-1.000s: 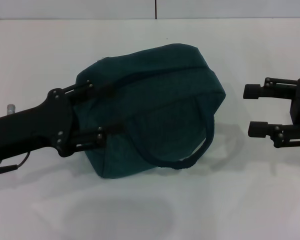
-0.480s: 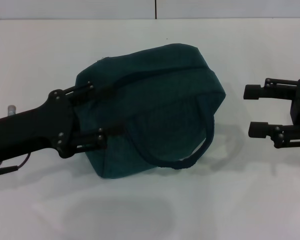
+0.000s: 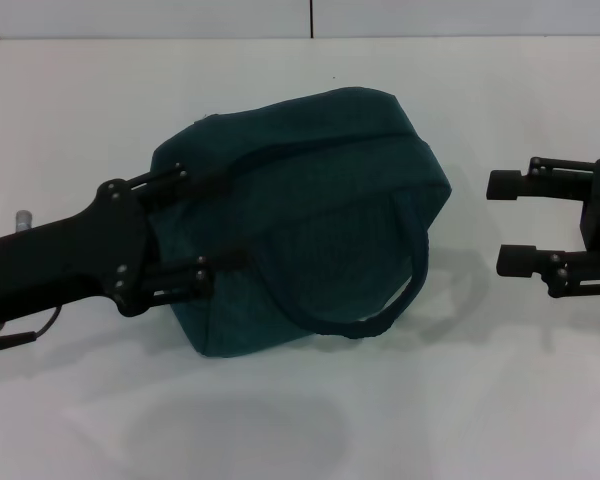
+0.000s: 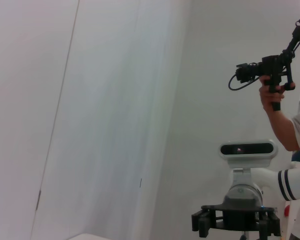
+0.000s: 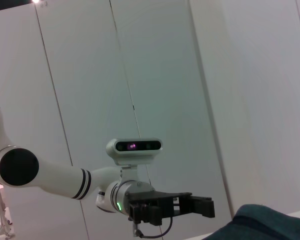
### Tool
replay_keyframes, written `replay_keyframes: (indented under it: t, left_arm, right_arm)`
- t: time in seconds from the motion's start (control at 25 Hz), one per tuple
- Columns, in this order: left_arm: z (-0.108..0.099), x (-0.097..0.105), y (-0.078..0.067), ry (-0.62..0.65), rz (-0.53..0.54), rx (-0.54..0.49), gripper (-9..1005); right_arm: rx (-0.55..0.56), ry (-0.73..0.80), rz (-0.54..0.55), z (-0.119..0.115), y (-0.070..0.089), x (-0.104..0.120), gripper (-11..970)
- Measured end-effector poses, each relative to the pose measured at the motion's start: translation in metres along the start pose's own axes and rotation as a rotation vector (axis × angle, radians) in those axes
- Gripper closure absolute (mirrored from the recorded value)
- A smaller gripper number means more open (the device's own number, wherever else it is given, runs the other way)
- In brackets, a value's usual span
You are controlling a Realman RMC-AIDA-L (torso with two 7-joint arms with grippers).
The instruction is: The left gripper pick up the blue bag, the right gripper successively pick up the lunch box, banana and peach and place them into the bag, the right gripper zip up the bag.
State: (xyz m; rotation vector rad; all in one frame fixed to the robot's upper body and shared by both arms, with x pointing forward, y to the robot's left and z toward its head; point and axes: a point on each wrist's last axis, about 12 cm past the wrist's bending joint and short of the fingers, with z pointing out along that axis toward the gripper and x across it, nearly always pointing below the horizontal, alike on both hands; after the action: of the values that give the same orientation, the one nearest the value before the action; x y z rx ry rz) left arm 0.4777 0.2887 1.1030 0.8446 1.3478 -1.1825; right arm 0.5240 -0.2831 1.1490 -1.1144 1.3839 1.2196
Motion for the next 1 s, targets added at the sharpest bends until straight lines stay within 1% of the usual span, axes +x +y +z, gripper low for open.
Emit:
replay_keyframes:
  t: [1.0]
  left_arm:
    - [-0.0001,-0.0001,0.0001,-0.001,0.000,-0.002,180]
  right_arm:
    - [0.003,0.000,0.002,0.0002,-0.0003,0.0004,200]
